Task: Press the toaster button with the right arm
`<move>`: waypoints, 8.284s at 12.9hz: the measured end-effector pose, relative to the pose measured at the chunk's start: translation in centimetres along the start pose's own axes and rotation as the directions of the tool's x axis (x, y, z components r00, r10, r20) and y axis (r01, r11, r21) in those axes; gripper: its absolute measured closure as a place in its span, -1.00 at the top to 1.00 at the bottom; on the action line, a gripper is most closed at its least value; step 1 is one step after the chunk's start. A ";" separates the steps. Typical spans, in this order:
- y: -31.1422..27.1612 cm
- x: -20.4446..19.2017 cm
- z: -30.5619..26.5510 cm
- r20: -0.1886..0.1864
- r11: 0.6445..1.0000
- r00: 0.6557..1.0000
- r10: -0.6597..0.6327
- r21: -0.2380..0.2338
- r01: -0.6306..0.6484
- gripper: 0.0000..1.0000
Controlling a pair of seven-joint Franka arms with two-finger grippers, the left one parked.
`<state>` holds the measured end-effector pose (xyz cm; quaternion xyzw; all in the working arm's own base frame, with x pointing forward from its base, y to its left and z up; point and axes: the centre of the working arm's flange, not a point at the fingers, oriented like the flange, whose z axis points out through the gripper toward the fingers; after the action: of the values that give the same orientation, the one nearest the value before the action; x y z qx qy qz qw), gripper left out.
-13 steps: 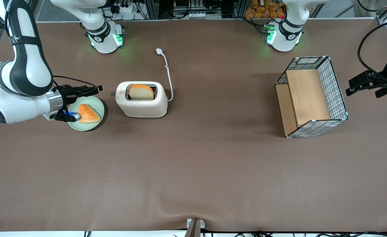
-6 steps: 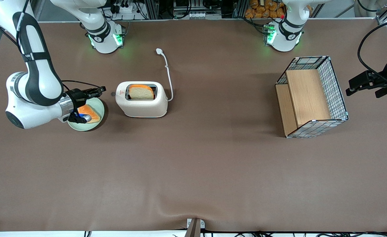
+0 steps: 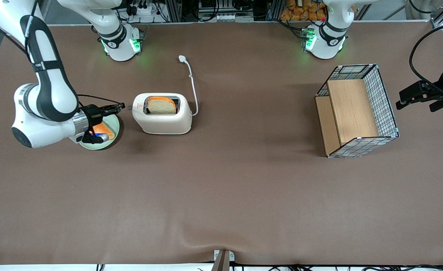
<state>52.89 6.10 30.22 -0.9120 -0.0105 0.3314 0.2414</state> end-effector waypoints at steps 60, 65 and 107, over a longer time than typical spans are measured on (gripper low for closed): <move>7.2 5.7 7.3 0.091 0.997 0.996 0.005 0.074 -0.012 -0.98; 6.3 5.5 6.5 0.081 0.998 0.997 -0.011 0.067 0.005 -0.98; -3.3 -22.5 -27.1 -0.549 0.917 0.836 -0.022 -0.344 -0.201 1.00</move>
<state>52.31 -6.73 63.14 -0.9969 0.0363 0.0622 0.0329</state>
